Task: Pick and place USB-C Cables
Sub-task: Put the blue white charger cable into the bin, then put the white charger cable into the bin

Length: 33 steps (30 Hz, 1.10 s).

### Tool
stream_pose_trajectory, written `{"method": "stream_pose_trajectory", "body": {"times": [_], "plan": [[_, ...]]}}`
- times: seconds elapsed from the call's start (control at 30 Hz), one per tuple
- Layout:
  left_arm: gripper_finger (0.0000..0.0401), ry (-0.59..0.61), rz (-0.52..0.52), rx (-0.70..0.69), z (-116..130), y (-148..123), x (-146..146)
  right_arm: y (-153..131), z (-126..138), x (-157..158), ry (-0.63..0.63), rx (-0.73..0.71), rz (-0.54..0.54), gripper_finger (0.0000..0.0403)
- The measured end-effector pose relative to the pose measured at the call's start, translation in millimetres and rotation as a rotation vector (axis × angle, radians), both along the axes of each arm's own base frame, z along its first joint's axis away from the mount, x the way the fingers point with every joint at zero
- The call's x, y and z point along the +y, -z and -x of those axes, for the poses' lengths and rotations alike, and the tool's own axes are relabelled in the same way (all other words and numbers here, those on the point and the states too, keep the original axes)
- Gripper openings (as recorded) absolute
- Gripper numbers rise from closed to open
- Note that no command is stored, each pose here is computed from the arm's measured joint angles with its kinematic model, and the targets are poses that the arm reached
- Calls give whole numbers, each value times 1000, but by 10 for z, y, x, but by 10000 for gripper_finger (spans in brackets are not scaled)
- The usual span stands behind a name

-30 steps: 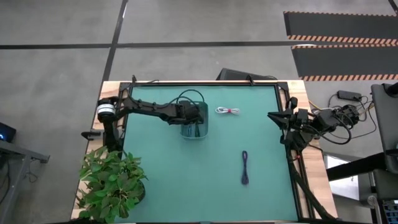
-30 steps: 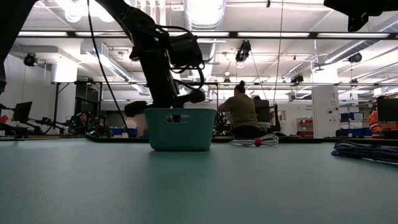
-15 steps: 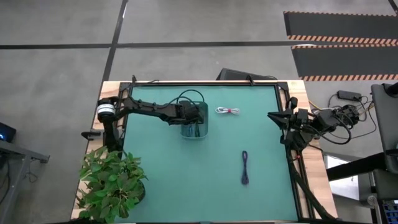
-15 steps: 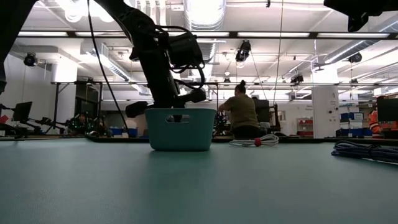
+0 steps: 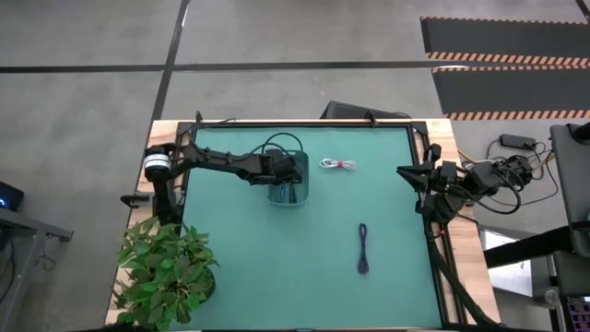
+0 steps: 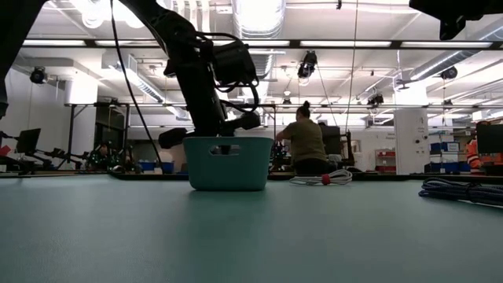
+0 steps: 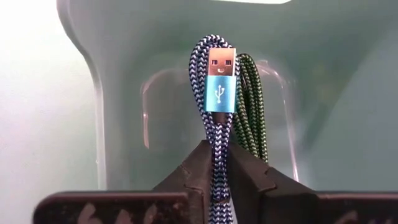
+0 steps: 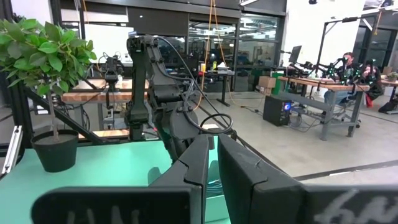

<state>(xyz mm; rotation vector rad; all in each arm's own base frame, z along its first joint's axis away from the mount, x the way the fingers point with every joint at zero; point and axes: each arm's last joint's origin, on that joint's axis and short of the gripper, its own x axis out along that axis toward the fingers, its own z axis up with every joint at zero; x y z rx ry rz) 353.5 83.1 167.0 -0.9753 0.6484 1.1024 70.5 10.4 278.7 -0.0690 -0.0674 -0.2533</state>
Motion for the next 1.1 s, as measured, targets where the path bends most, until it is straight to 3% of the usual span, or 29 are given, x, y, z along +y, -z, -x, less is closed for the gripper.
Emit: {"method": "stream_pose_trajectory", "body": {"times": [0.3,0.6,0.83,1.1], "plan": [[80,-1,0,0,0,0,0,-1,0,0,0,0,0,27],[94,18,10,-18,9,-62,-14,0,0,0,-1,0,0,27],[94,132,-36,-37,31,-284,-78,0,0,0,-1,0,-1,27],[94,319,-194,-42,76,-635,-224,-10,1,0,-2,-15,-23,27]]}}
